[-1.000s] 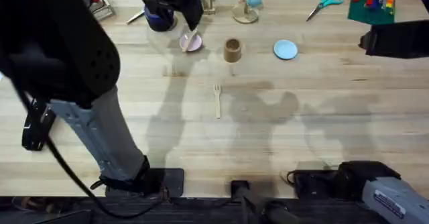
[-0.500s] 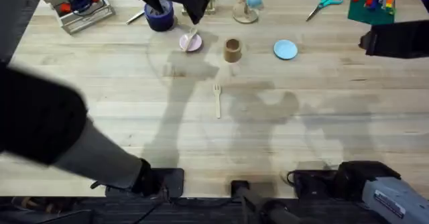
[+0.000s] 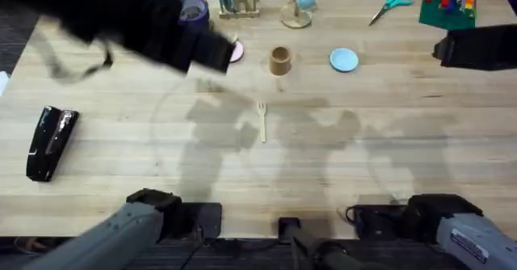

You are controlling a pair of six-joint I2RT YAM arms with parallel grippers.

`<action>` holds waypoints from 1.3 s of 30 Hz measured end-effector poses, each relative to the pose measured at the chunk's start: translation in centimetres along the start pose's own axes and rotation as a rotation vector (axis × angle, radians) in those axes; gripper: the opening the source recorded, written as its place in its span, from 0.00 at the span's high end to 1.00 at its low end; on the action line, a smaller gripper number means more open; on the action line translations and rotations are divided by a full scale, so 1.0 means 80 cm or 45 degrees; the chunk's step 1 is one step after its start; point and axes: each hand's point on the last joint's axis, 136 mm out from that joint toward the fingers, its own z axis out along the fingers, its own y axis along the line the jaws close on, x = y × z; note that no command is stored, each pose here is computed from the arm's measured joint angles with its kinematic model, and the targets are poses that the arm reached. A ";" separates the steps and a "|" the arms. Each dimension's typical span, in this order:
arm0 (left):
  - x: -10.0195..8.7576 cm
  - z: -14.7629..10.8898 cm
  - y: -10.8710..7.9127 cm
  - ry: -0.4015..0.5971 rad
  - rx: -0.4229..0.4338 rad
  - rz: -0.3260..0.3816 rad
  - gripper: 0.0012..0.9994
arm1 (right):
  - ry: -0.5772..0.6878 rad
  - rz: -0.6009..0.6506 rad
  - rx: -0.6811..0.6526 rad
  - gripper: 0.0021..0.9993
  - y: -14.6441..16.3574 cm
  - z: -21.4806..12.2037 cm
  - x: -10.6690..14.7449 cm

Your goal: Pick up a utensil and set it on the pink plate, then put the other utensil in the container.

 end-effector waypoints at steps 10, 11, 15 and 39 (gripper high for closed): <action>0.074 -0.037 -0.027 -0.210 0.008 0.016 0.01 | 0.000 0.000 0.000 0.00 0.000 0.000 0.000; 0.075 -0.039 -0.028 -0.240 0.005 0.020 0.01 | 0.000 0.000 0.000 0.00 0.000 0.000 0.000; 0.073 -0.044 -0.029 -0.344 -0.011 0.036 0.01 | 0.000 0.000 -0.001 0.00 0.000 0.000 0.000; 0.072 -0.024 -0.017 -0.325 -0.058 0.033 0.01 | 0.283 0.066 -0.214 0.00 0.079 0.018 0.041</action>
